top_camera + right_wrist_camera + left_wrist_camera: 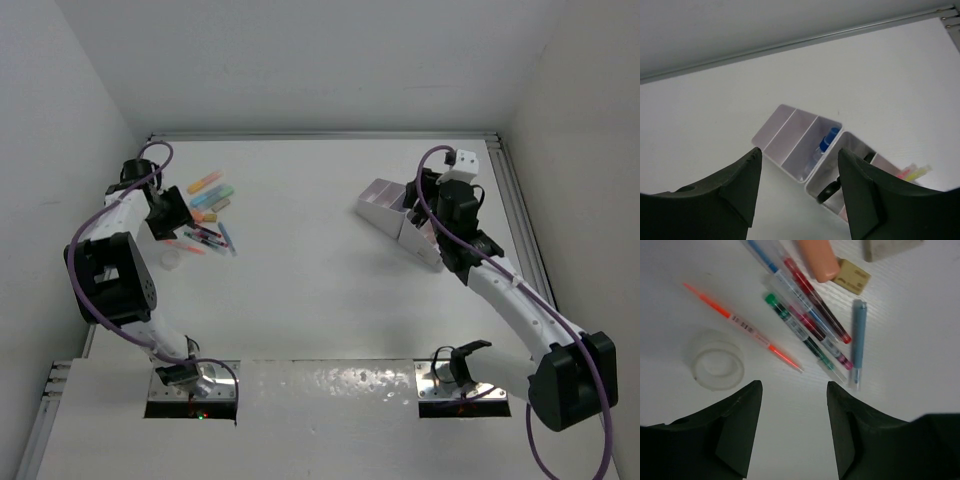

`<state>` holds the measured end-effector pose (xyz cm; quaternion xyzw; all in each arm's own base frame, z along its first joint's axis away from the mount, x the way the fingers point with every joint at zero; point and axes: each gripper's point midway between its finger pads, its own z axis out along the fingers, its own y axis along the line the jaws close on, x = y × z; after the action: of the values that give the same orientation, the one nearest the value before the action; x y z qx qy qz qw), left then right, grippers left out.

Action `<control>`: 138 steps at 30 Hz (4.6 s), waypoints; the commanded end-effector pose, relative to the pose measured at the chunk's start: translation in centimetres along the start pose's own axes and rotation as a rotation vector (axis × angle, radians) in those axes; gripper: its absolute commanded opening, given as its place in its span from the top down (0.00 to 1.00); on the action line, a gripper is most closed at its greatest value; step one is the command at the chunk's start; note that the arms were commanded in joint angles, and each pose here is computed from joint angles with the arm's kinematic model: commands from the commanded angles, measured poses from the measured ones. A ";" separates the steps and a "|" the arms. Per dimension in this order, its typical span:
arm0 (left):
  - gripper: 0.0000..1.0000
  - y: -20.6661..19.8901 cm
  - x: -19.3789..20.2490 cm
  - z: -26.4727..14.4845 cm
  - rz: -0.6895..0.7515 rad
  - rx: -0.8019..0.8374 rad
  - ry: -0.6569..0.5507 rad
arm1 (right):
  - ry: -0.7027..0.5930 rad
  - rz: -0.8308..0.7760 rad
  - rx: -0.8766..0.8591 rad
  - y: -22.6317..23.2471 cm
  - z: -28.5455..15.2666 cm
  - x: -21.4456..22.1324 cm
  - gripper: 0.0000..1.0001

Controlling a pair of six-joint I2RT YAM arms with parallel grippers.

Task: Sort the stationery into containers
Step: Place the pen in the storage box, then pick up the pen from the center of the board, then place the pen in the storage box.

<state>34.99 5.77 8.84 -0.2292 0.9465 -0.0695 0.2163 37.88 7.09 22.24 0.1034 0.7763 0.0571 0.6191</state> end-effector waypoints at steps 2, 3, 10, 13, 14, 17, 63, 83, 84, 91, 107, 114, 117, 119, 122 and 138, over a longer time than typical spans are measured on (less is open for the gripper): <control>0.48 1.3 -2.4 1.2 -0.069 -0.050 -0.020 | 0.025 -0.011 -0.067 2.1 -0.2 1.1 0.39; 0.47 1.7 -2.9 1.9 -0.066 -0.061 -0.023 | 0.032 -0.017 -0.064 2.2 -0.2 1.4 0.40; 0.44 5.5 -4.9 2.7 -0.084 -0.155 -0.068 | 0.040 -0.028 -0.038 2.0 -0.5 2.6 0.40; 0.43 6.9 -3.9 3.7 -0.111 -0.180 -0.035 | 0.043 -0.025 -0.029 1.8 -0.4 3.0 0.40; 0.43 7.1 -3.5 4.1 -0.115 -0.185 -0.024 | 0.046 -0.029 -0.030 1.8 -0.4 3.2 0.40; 0.43 7.5 -3.1 4.6 -0.116 -0.193 -0.022 | 0.049 -0.043 -0.039 2.1 -0.2 3.0 0.40; 1.00 -5.2 -10.2 -4.8 0.062 0.289 -0.294 | 0.153 -0.148 -0.362 7.9 -4.3 3.2 0.36; 1.00 -35.0 3.8 -21.5 1.178 1.145 -0.446 | -0.110 0.073 -0.860 17.2 -9.4 -2.8 0.47; 1.00 -35.3 4.2 -21.8 1.183 1.159 -0.444 | -0.130 0.091 -0.880 17.9 -9.5 -3.1 0.51; 1.00 -35.1 8.7 -20.5 1.248 1.165 -0.340 | -0.246 0.230 -0.958 20.2 -10.4 -6.3 0.49; 1.00 -36.4 10.0 -22.1 1.205 1.242 -0.314 | -0.260 0.370 -0.883 20.8 -7.9 -5.7 0.56; 1.00 -36.9 10.1 -22.4 1.194 1.255 -0.321 | -0.232 0.368 -0.874 21.1 -7.3 -4.9 0.56; 1.00 -37.1 10.1 -22.5 1.189 1.262 -0.321 | -0.220 0.370 -0.868 21.1 -7.0 -4.5 0.61; 1.00 -37.1 10.1 -22.5 1.188 1.262 -0.320 | -0.217 0.371 -0.865 21.1 -6.8 -4.4 0.66; 1.00 -37.1 10.2 -22.6 1.189 1.264 -0.319 | -0.210 0.375 -0.864 21.2 -6.7 -4.3 0.82; 1.00 -37.0 11.2 -22.1 1.205 1.264 -0.296 | -0.222 0.357 -0.880 21.2 -7.1 -4.4 0.93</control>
<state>32.81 -30.84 30.86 0.4422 0.6876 -0.4093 0.4052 34.43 26.56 30.57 -0.0172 0.6062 0.4570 0.6507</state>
